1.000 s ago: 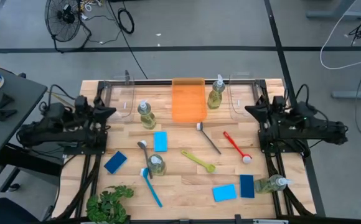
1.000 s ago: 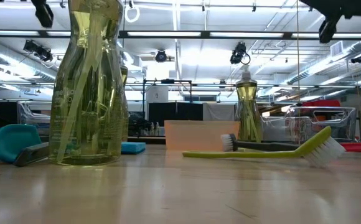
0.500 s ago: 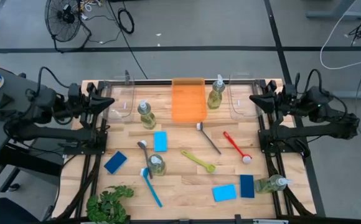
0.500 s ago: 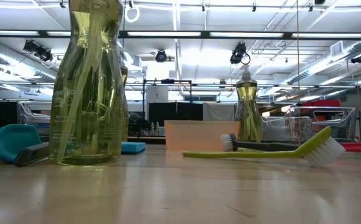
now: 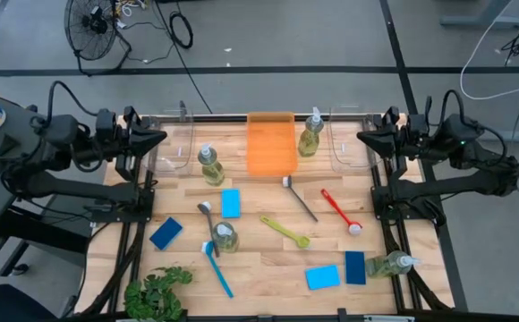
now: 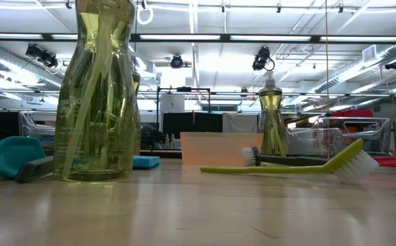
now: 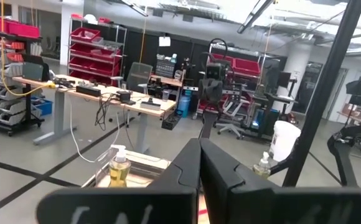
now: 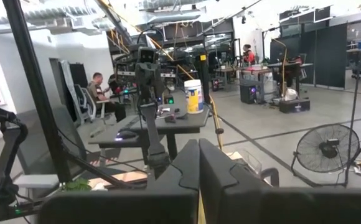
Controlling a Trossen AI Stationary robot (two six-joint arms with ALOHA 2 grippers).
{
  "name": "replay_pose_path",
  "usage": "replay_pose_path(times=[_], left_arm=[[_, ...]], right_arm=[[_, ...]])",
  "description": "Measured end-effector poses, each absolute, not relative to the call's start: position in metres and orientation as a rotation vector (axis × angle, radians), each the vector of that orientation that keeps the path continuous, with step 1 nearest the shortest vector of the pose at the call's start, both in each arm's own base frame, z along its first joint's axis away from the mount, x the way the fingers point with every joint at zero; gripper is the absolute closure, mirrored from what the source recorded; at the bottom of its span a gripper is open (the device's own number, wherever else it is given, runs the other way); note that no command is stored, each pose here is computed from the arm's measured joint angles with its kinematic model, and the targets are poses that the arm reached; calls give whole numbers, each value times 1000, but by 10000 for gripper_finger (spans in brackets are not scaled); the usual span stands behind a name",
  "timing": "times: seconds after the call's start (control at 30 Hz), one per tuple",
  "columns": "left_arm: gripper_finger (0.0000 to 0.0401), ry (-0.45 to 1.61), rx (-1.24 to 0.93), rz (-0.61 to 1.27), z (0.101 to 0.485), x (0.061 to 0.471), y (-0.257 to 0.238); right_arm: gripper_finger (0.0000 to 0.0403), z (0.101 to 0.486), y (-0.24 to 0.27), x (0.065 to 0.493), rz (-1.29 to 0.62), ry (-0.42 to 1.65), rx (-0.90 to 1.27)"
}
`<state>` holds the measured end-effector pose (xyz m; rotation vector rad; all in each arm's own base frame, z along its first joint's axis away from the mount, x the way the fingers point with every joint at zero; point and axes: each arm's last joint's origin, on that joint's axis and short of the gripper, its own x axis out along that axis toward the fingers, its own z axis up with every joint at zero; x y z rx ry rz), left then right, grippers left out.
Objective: Pick & Place Kitchen Sink Supplies
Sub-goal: Put the yellow dish soap into the right transparent bin
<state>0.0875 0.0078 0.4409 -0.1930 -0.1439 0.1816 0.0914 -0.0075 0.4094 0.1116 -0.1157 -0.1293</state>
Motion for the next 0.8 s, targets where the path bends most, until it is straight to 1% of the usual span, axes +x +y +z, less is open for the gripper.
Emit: replay_pose_path(times=[0.3,0.47,0.67,0.8], left_arm=[[390,-118,-212,188,438,95,8],[389,-106,-255,189,437,100,8],[389,-80,-253,193,434,108,9],[389,-59,-252,196,432,116,9]], right_arm=[[397,401,-9,93,-180,-28,95],[396,400,-9,93,-180,-18,96],[396,400,-9,94,-180,-15,97],[396,399,-9,96,-180,-6,134]])
